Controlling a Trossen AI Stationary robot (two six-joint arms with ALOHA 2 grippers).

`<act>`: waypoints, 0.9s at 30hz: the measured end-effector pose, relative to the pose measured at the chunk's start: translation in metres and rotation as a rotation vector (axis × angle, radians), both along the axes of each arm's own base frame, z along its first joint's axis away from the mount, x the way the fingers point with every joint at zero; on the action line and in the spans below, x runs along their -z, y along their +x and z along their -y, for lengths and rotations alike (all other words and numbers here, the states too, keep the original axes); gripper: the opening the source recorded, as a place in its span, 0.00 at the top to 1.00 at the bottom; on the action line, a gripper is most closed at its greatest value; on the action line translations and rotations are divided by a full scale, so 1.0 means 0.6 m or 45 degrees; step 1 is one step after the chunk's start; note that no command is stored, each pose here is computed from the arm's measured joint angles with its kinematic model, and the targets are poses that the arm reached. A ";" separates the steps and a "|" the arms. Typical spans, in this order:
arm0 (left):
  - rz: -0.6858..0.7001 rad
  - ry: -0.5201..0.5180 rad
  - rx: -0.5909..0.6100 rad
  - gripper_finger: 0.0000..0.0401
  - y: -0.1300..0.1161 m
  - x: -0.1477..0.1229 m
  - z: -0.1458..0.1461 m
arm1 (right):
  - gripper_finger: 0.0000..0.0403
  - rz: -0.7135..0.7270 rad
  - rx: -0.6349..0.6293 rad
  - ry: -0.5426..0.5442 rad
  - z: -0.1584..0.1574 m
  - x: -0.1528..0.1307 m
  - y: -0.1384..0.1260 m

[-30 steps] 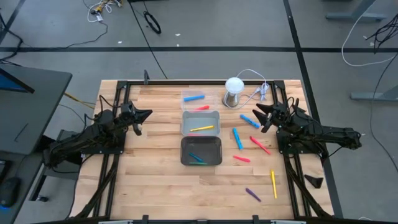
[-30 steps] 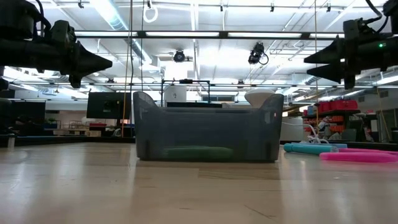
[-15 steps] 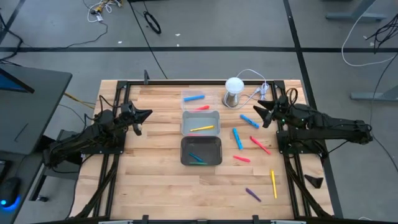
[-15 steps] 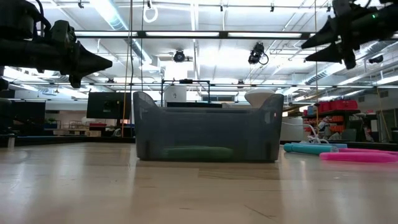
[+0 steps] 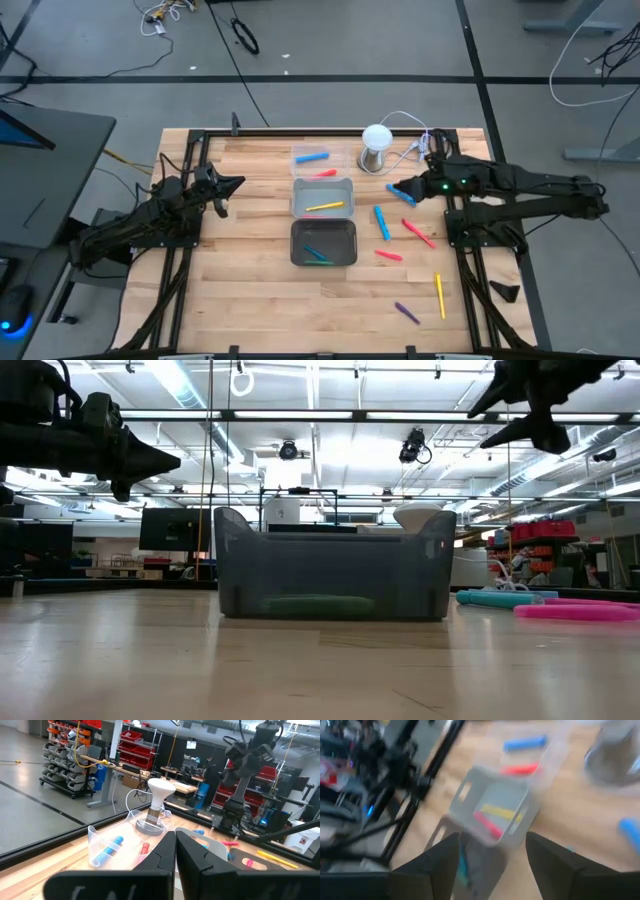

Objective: Pick & Place Markers
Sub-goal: Put the purple pen into the black bin

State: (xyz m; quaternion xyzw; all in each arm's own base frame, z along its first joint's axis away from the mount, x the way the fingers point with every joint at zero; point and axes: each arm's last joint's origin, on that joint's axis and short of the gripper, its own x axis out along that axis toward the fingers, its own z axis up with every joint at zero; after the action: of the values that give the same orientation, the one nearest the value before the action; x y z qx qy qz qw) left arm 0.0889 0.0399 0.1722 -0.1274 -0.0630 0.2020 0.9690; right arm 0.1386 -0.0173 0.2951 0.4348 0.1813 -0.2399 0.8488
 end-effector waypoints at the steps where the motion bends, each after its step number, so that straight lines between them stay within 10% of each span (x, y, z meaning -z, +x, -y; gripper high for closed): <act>1: -0.001 0.000 0.000 0.97 0.000 0.000 0.000 | 0.43 -0.015 -0.035 0.045 -0.002 -0.002 0.005; 27: 0.000 0.000 0.000 0.97 0.000 0.000 0.000 | 0.43 -0.737 -0.302 0.368 -0.087 -0.001 0.082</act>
State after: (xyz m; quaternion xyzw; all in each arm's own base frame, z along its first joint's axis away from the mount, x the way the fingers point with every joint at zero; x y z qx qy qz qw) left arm 0.0889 0.0399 0.1722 -0.1274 -0.0629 0.2020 0.9690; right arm 0.1875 0.0348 0.2956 0.4402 0.4962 -0.2248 0.7138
